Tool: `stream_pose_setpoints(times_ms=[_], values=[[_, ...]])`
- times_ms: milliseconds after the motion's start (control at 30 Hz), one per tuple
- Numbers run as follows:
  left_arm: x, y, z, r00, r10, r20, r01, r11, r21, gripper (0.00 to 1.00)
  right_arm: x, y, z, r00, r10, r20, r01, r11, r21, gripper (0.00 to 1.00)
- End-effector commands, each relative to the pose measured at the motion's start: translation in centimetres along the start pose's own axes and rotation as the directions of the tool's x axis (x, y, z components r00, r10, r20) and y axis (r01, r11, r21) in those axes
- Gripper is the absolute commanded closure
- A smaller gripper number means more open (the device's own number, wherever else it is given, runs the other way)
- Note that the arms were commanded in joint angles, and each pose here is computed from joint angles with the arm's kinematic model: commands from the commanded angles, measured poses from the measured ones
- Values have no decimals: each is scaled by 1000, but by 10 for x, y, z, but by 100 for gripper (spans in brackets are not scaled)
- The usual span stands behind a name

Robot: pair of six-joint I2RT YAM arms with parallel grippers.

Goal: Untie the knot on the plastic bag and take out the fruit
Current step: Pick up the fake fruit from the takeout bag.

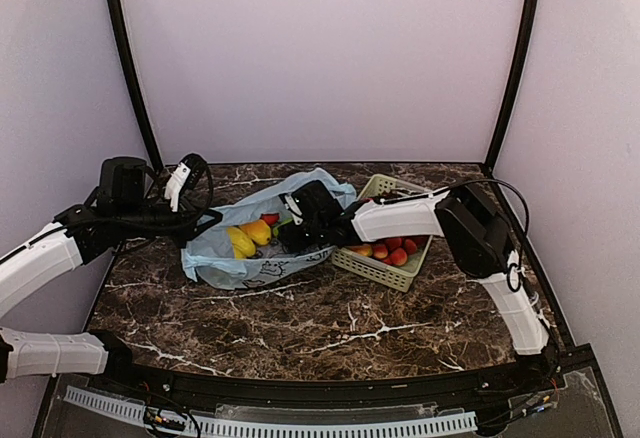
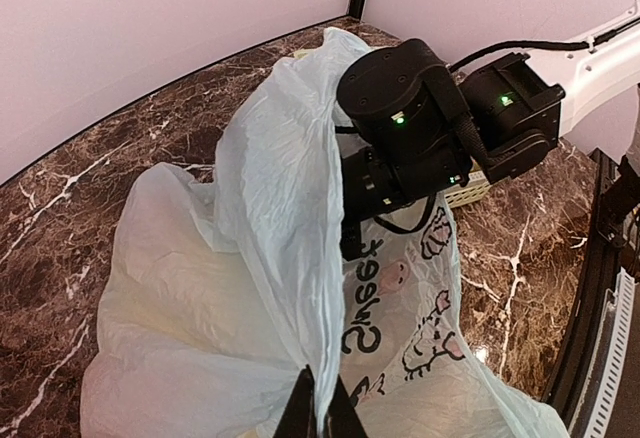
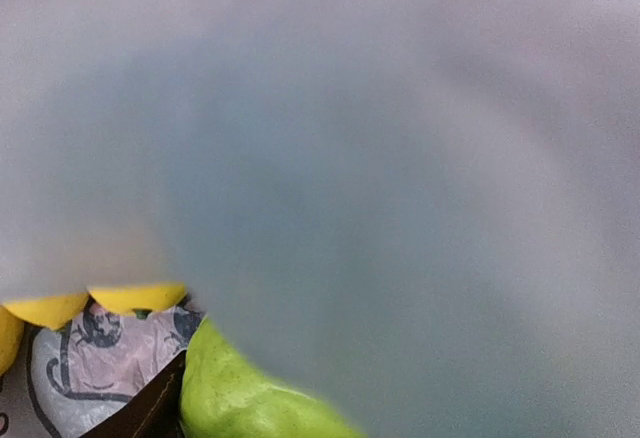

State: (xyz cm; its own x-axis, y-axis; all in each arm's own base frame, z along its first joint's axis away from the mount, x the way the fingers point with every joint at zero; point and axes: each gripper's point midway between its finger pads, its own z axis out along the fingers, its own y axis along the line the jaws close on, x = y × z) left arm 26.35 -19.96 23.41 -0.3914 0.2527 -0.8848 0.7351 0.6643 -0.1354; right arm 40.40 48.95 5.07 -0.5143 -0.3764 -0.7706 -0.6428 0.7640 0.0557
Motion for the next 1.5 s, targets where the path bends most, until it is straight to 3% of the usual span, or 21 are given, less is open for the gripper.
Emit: stream_pose_setpoints(times_ms=[0, 300, 567, 767, 933, 1233, 1467], values=[[3, -2, -3, 1000, 15, -2, -15, 1000, -3, 99, 15, 18, -26, 1000, -7, -14, 6, 999, -41, 53], [4, -1, -4, 1000, 13, -5, -13, 1000, -9, 99, 45, 65, -73, 999, -26, -40, 22, 995, -98, 54], [4, 3, -5, 1000, 11, -5, -11, 999, -38, 99, 35, 114, -106, 994, -103, 42, 111, 960, -259, 54], [5, 9, -6, 1000, 8, -10, -8, 997, -70, 99, 23, 159, -125, 963, -219, 158, 264, 886, -382, 54], [10, 16, -4, 999, -2, -37, -2, 994, -106, 99, -6, 182, -153, 933, -212, 291, 328, 832, -448, 54], [14, 22, -2, 998, -2, -61, -6, 991, -137, 99, -78, 173, -212, 852, -86, 516, 322, 864, -388, 54], [16, 29, -4, 998, -2, -69, -10, 984, -177, 99, -106, 152, -242, 797, -71, 600, 300, 909, -290, 53]])
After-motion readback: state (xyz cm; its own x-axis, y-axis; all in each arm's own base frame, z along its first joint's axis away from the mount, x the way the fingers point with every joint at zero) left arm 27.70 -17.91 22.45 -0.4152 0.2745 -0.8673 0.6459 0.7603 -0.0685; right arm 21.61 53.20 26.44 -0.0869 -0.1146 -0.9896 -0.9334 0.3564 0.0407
